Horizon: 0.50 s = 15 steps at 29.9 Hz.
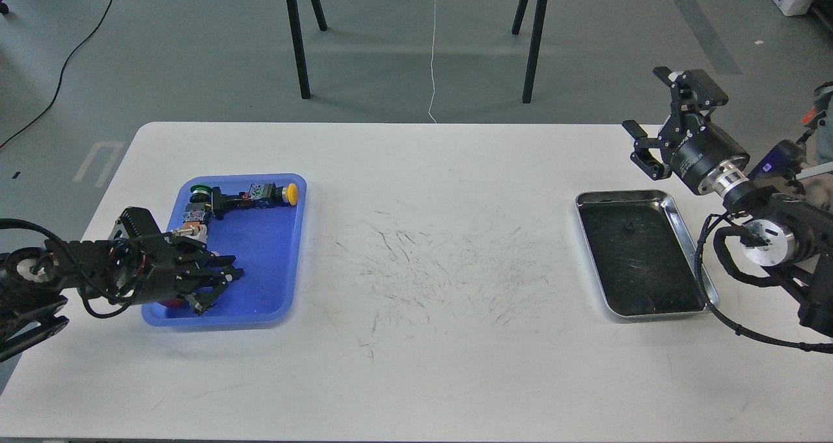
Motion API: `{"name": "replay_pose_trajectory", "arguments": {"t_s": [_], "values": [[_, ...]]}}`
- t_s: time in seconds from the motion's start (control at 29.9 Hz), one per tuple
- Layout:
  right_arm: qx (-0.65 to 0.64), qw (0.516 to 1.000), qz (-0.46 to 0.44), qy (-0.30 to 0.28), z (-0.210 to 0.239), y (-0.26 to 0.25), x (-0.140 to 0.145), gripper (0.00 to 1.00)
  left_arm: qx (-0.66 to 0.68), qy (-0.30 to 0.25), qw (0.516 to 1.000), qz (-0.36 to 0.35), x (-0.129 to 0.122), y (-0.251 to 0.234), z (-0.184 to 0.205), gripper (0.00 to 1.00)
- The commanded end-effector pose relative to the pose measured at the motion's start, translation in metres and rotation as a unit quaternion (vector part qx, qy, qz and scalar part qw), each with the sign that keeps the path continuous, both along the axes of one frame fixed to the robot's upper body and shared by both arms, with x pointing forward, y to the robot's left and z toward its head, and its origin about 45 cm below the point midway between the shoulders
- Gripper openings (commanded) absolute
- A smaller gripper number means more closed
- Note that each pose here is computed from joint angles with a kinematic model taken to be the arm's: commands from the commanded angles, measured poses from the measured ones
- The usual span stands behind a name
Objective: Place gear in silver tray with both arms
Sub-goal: 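Close the left gripper on a small black gear in the blue tray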
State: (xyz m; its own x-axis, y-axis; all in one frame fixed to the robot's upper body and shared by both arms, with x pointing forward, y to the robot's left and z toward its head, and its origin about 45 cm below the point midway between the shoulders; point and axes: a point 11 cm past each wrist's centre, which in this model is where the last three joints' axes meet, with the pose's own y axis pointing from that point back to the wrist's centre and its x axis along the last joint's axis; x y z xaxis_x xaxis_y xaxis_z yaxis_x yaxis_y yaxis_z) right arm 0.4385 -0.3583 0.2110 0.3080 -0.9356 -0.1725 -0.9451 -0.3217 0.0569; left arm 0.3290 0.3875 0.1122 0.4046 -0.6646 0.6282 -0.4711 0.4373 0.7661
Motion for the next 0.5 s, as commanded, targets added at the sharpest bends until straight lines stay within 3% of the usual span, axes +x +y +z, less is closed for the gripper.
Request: {"name": "replay_pose_trajectory", "arguments": {"t_s": [0.0,0.47], "values": [[-0.001,1.0,0.0,0.001,-0.001,0.0,0.0,0.99,-0.005,-0.006,1.0,-0.004,0.001,-0.002,0.001,0.19],[-0.007,1.0,-0.009,-0.003,0.004,-0.01,0.0,0.99,-0.056,-0.054,0.996,0.05,0.03,0.003,0.04,0.19]]}}
